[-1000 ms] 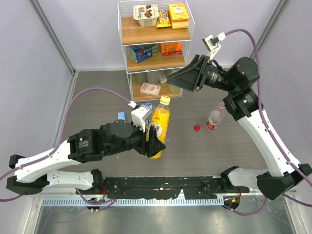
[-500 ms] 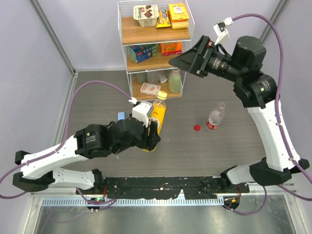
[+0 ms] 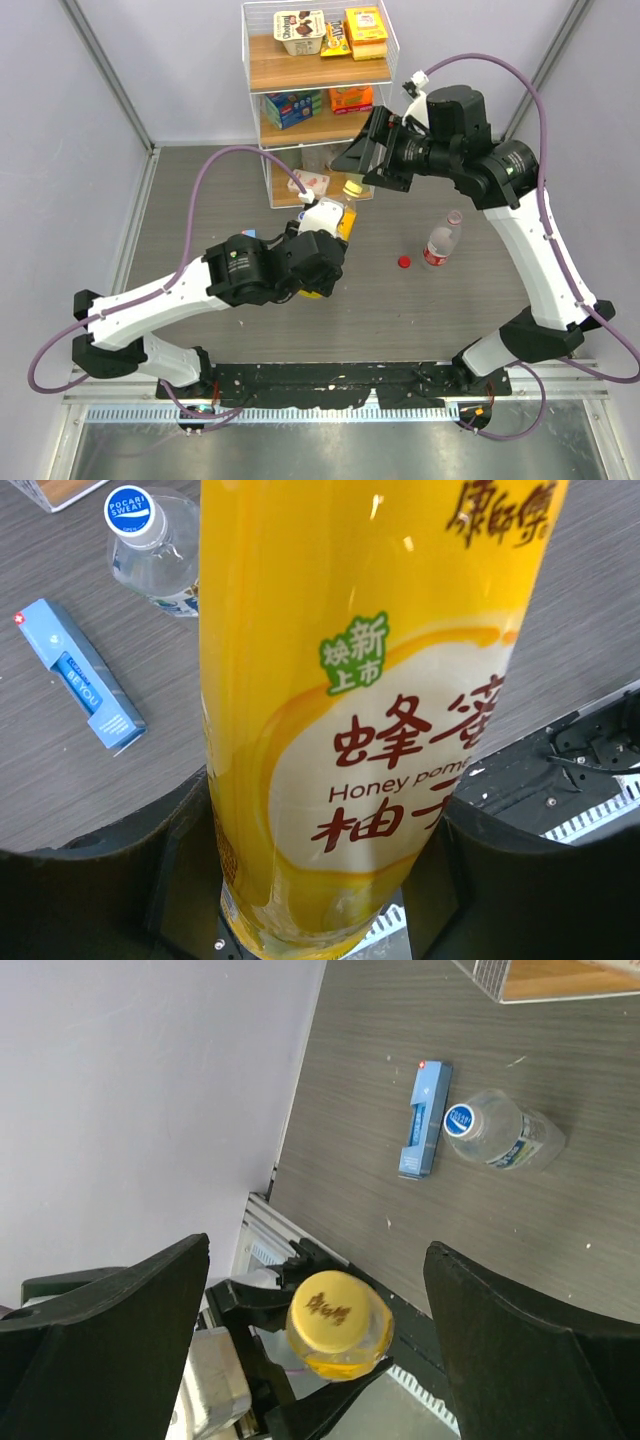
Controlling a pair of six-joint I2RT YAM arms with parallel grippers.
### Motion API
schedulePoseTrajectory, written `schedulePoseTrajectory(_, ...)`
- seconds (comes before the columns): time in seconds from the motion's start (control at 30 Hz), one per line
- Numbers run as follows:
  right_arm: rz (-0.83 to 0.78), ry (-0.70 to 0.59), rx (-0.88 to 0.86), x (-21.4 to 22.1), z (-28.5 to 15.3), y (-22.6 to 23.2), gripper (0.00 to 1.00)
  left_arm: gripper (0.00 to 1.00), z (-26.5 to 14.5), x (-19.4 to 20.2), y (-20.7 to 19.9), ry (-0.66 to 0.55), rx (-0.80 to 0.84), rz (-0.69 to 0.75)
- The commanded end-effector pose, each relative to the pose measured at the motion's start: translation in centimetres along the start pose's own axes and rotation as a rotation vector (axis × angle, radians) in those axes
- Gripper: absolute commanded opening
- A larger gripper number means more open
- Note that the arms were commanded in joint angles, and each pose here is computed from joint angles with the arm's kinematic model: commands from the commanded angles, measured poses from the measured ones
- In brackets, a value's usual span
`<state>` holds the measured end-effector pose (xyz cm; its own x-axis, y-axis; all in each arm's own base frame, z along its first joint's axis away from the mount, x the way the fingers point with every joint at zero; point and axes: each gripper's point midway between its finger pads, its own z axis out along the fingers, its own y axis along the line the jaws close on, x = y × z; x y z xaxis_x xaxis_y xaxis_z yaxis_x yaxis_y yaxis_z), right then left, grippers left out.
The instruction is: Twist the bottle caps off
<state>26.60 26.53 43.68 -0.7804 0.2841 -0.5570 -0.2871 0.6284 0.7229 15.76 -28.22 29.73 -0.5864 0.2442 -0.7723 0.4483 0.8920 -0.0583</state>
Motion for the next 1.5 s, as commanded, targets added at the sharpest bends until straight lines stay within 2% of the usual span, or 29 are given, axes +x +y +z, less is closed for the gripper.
schedulePoseTrajectory(0.0, -0.013, -0.023, 0.020, 0.3, -1.0, 1.0, 0.88, 0.00, -0.6, -1.1, 0.9, -0.019, -0.045, -0.017)
schedulePoseTrajectory(0.07, -0.007, -0.019, 0.020, 0.6, -1.1, 1.1, 0.76, 0.00, -0.6, -1.0, 0.8, -0.012, -0.044, -0.015)
schedulePoseTrajectory(0.1, -0.003, -0.018, 0.027, 0.6, -1.0, 0.9, 0.73, 0.00, -0.6, -0.9, 0.9, -0.009, -0.044, -0.016)
schedulePoseTrajectory(0.3, 0.024, -0.024, 0.018, 1.0, -1.1, 1.1, 0.62, 0.00, -0.6, -0.8, 0.8, -0.001, -0.041, -0.030)
schedulePoseTrajectory(0.5, 0.048, -0.032, 0.033, 1.3, -1.0, 0.7, 0.45, 0.00, -0.6, -0.6, 0.6, 0.007, -0.041, -0.038)
schedulePoseTrajectory(0.6, 0.050, -0.042, 0.043, 1.3, -0.7, 0.3, 0.29, 0.00, -0.7, -0.6, 0.7, 0.009, -0.044, -0.040)
schedulePoseTrajectory(0.7, 0.040, -0.053, 0.029, 1.3, -1.0, 0.5, 0.02, 0.00, -0.7, -0.5, 1.0, 0.012, -0.056, -0.041)
schedulePoseTrajectory(0.87, -0.025, -0.072, -0.067, 1.0, -1.1, 1.9, 0.02, 0.00, -1.1, -0.4, 1.2, 0.008, -0.046, -0.058)
schedulePoseTrajectory(1.03, -0.088, -0.080, -0.271, 1.6, -2.4, 4.9, 0.01, 0.00, -1.7, -0.2, 1.0, -0.001, 0.005, -0.085)
schedulePoseTrajectory(1.23, -0.171, -0.022, -0.509, 2.9, -4.2, 8.7, 0.01, 0.00, -3.2, -0.4, 0.1, -0.027, 0.129, -0.127)
schedulePoseTrajectory(1.47, -0.308, 0.038, -0.758, 4.2, -8.0, 12.3, 0.01, 0.00, -4.7, 0.1, -2.8, -0.013, 0.348, -0.142)
